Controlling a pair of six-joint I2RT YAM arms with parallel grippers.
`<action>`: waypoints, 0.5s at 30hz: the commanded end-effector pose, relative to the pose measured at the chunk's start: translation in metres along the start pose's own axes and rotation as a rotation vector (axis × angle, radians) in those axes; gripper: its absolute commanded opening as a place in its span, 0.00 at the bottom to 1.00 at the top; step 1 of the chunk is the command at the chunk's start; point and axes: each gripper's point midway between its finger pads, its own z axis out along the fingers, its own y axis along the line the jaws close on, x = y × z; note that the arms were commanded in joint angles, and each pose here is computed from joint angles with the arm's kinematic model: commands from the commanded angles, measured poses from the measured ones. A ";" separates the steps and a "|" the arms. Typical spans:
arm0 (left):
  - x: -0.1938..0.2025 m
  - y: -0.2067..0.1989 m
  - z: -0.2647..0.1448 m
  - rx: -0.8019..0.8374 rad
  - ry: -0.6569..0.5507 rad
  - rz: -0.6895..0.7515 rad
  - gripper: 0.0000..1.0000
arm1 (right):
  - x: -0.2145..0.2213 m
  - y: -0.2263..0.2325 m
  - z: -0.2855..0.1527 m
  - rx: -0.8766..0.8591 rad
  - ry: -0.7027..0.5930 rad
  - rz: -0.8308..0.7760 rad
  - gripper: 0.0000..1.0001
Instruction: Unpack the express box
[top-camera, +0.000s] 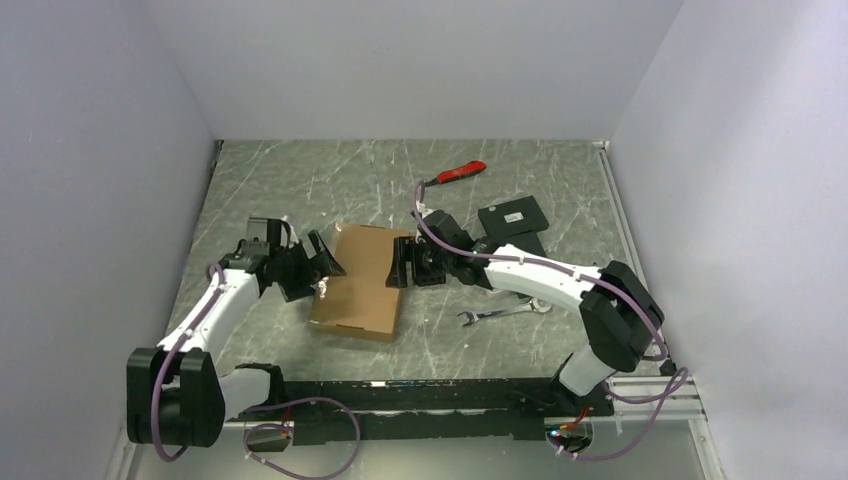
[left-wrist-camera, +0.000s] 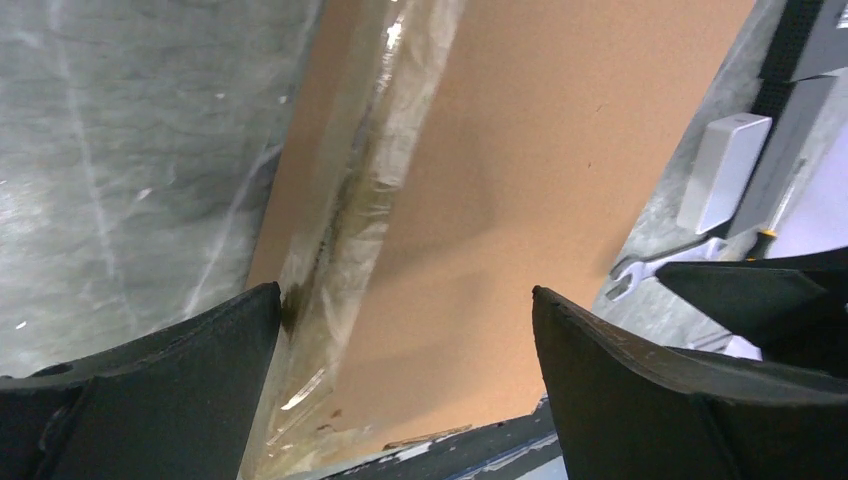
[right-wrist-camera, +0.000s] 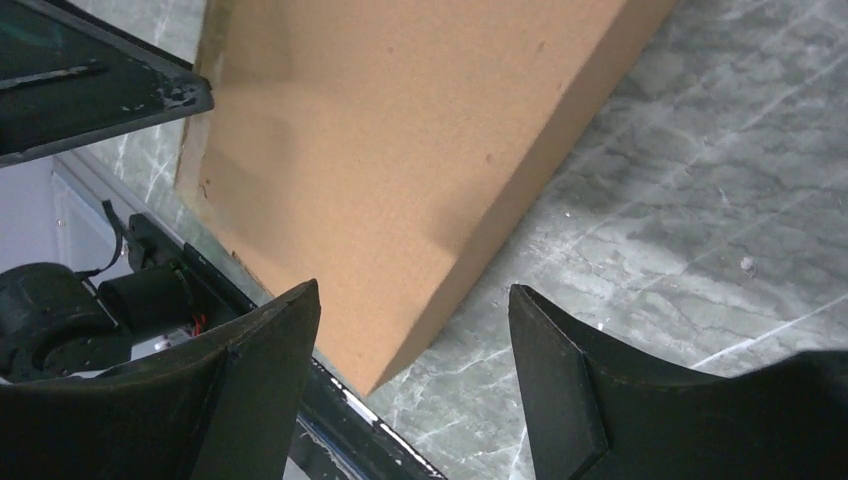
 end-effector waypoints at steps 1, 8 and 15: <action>-0.001 -0.037 0.013 0.229 0.015 -0.071 0.99 | -0.001 -0.016 0.004 0.028 -0.009 0.109 0.73; 0.043 -0.092 0.022 0.395 0.095 -0.040 0.99 | -0.029 -0.073 -0.024 0.115 -0.080 0.137 0.74; 0.020 -0.052 0.010 0.201 0.038 0.095 0.98 | -0.031 -0.099 -0.030 0.205 -0.045 0.041 0.76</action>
